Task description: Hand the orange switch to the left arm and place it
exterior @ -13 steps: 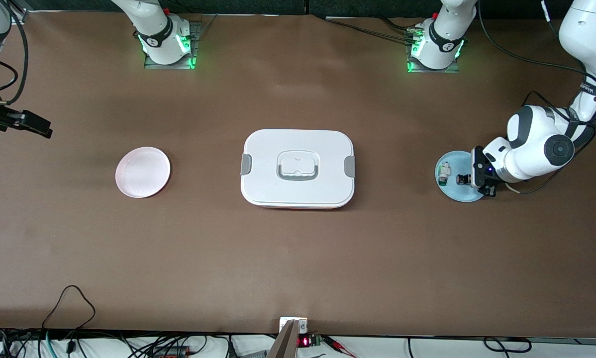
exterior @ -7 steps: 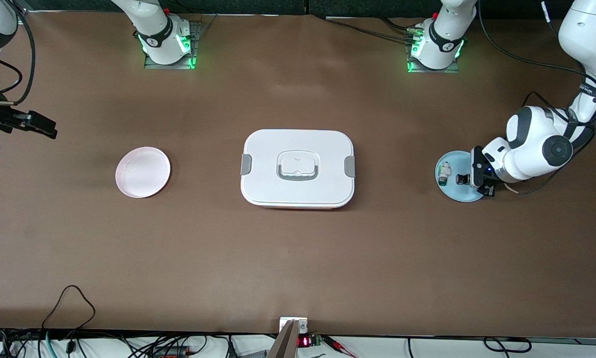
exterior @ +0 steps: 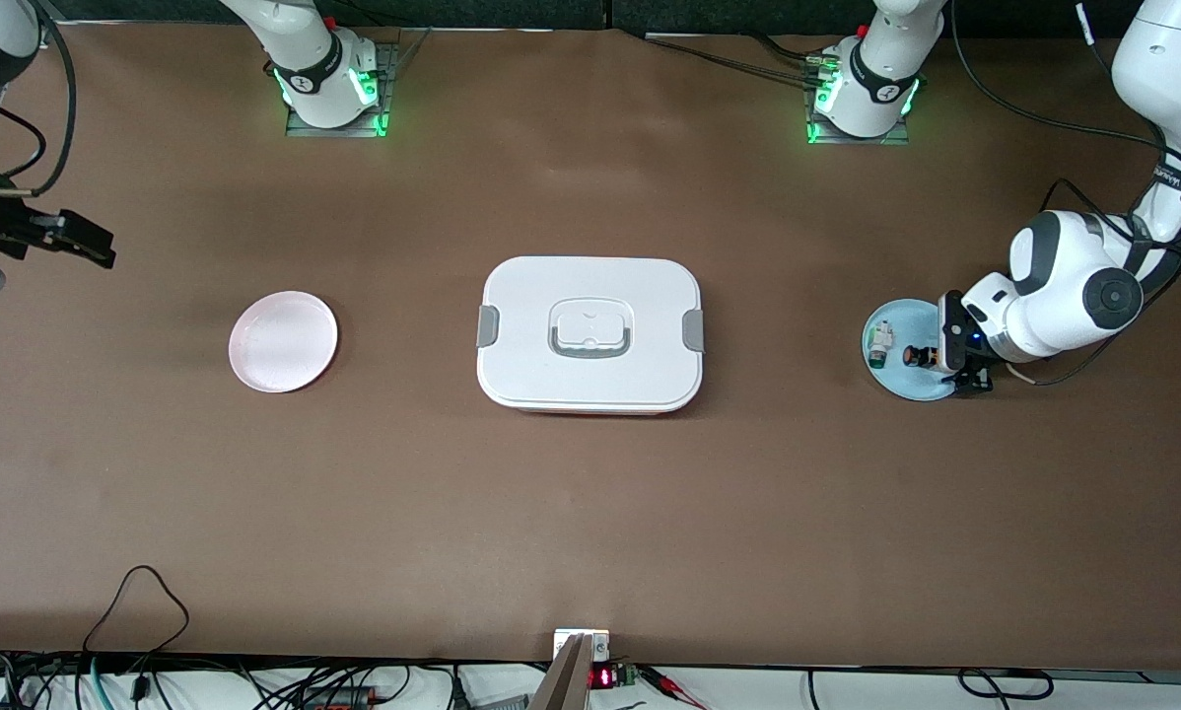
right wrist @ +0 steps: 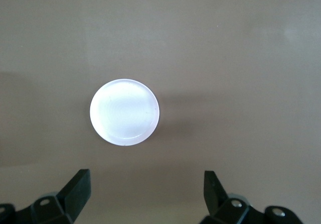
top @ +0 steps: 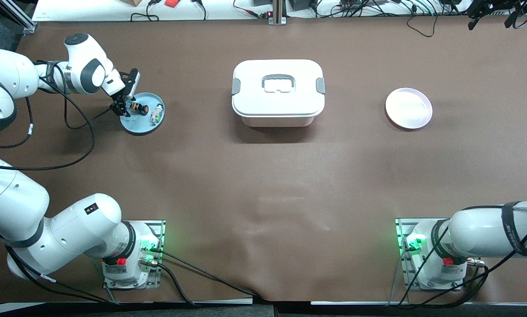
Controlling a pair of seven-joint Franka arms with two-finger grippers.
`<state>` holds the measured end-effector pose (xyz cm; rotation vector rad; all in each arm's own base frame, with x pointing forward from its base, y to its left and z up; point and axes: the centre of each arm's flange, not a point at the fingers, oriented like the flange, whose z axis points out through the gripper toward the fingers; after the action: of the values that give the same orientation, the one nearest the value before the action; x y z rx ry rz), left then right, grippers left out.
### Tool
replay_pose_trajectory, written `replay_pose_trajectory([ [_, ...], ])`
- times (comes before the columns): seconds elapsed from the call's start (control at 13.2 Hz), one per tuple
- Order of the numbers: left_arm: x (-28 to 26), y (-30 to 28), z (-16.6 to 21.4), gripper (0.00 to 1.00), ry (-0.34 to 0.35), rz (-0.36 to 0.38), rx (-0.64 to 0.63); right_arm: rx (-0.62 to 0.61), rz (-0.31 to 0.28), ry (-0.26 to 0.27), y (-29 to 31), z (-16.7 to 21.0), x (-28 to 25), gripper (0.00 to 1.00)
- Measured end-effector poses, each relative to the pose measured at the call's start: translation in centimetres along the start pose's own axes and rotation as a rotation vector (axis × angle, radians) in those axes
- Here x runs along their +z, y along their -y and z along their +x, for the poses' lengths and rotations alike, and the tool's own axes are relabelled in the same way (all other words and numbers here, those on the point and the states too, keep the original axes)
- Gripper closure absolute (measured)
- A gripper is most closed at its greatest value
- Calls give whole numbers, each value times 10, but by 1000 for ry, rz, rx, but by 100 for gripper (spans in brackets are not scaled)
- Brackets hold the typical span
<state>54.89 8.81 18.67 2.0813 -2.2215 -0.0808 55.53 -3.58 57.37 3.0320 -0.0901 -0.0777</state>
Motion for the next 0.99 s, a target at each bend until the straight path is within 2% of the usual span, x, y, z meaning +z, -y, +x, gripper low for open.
replay_pose_trajectory([
  [0.08,-3,2,0,0,2,8,0,1,6,-4,0,-7,-4,0],
  [0.23,-17,9,-4,0,15,33,-21,5,18,-12,-1,-25,-10,0],
  [0.46,-48,15,-9,0,45,77,-98,50,71,-19,-20,-45,-13,0],
  [0.68,-97,22,7,0,87,90,-179,60,77,-20,-27,-46,-11,0],
  [0.99,-158,30,26,0,122,72,-335,50,76,-59,-22,-36,-26,0],
])
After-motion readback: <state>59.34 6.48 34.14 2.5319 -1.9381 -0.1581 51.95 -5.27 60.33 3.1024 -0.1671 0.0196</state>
